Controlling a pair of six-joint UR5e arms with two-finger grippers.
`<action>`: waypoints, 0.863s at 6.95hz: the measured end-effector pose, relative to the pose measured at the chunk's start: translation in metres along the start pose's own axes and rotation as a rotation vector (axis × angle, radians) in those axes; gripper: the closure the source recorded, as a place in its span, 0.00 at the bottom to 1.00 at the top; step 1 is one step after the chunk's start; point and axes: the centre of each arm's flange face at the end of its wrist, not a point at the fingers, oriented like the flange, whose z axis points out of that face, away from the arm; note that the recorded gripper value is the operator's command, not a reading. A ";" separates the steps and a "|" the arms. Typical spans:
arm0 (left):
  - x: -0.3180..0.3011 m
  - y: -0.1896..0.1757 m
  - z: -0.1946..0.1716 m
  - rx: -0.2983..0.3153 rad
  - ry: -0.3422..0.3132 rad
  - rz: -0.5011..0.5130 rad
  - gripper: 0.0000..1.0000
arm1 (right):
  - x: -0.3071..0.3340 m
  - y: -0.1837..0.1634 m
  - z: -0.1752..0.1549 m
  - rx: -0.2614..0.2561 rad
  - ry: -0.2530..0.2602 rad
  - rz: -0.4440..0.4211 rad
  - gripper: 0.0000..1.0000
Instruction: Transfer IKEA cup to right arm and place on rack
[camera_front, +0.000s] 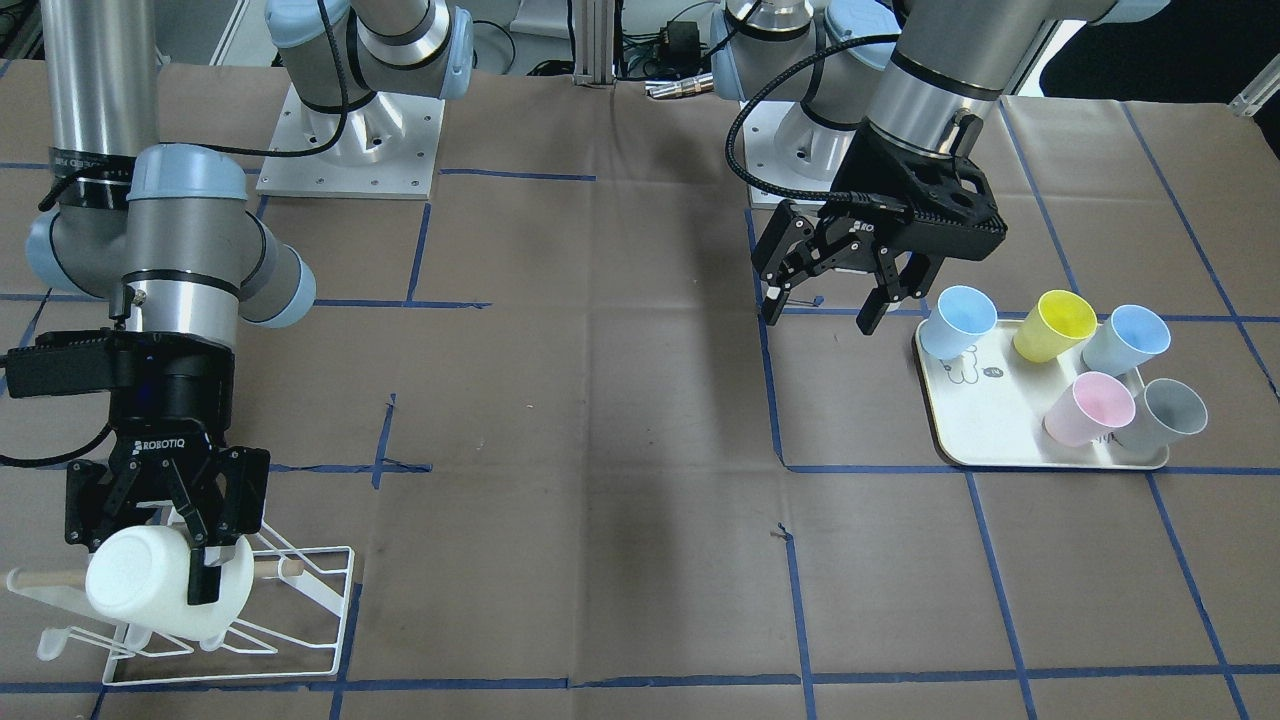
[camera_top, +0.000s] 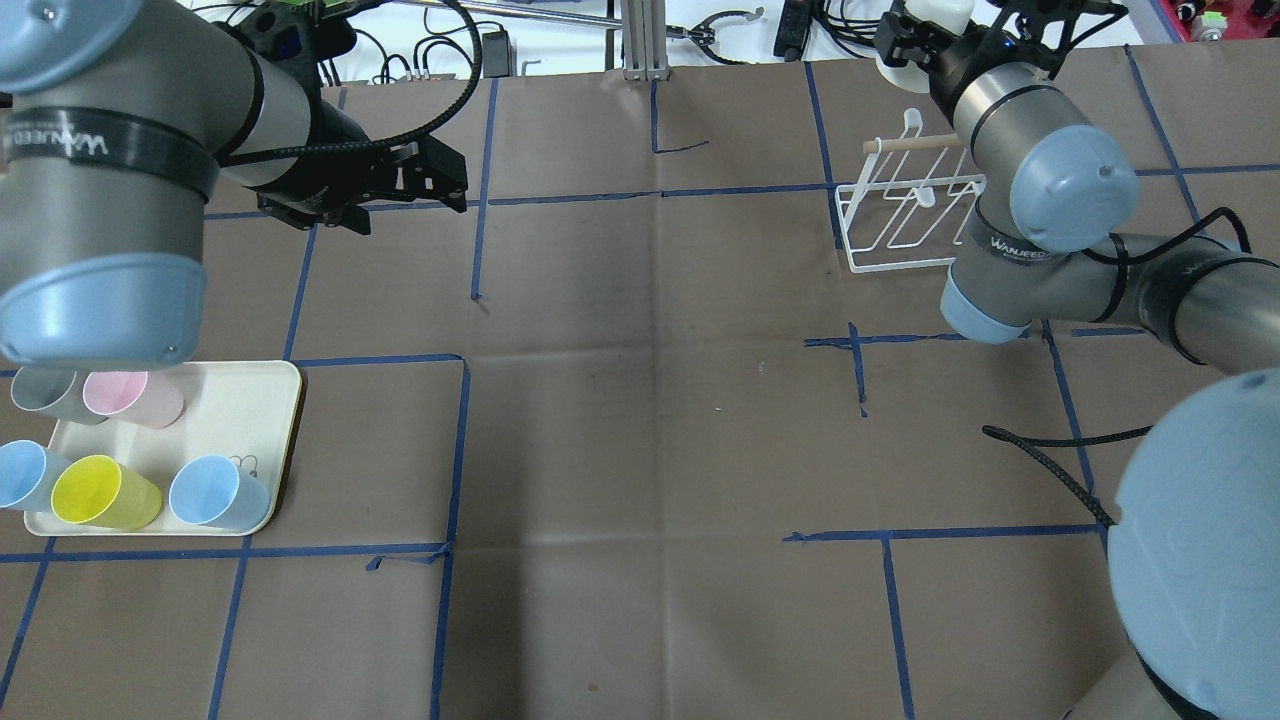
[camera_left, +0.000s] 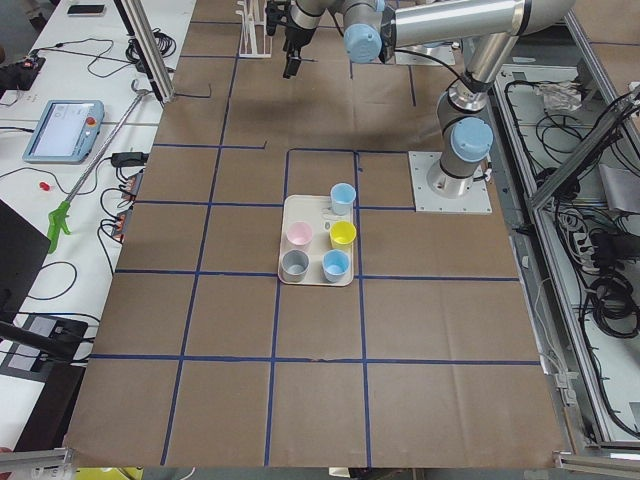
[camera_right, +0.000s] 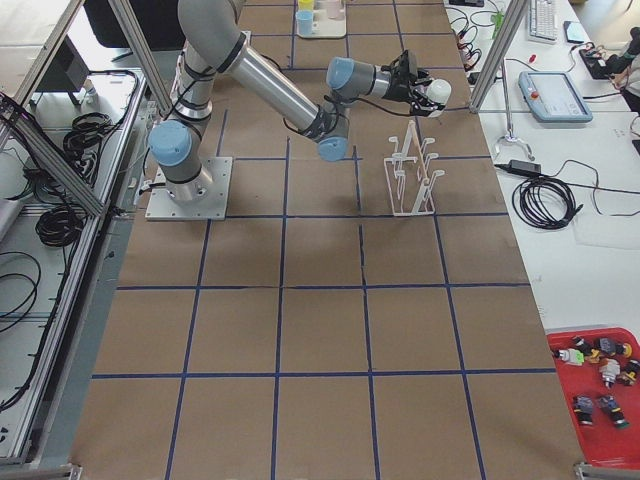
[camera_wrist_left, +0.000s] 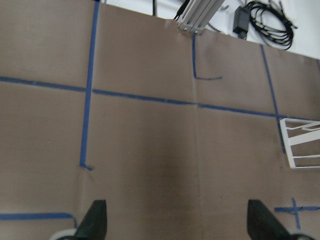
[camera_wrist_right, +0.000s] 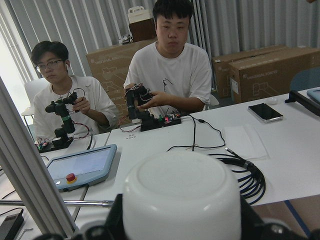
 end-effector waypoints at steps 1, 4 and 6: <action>-0.001 0.003 -0.009 -0.092 -0.070 -0.001 0.01 | 0.008 0.006 0.001 0.051 0.005 -0.039 0.56; -0.005 0.008 -0.019 -0.174 -0.152 0.011 0.01 | 0.027 0.025 0.014 0.085 0.025 -0.086 0.56; -0.008 0.007 -0.019 -0.178 -0.154 0.029 0.01 | 0.036 0.042 0.029 0.086 0.029 -0.089 0.56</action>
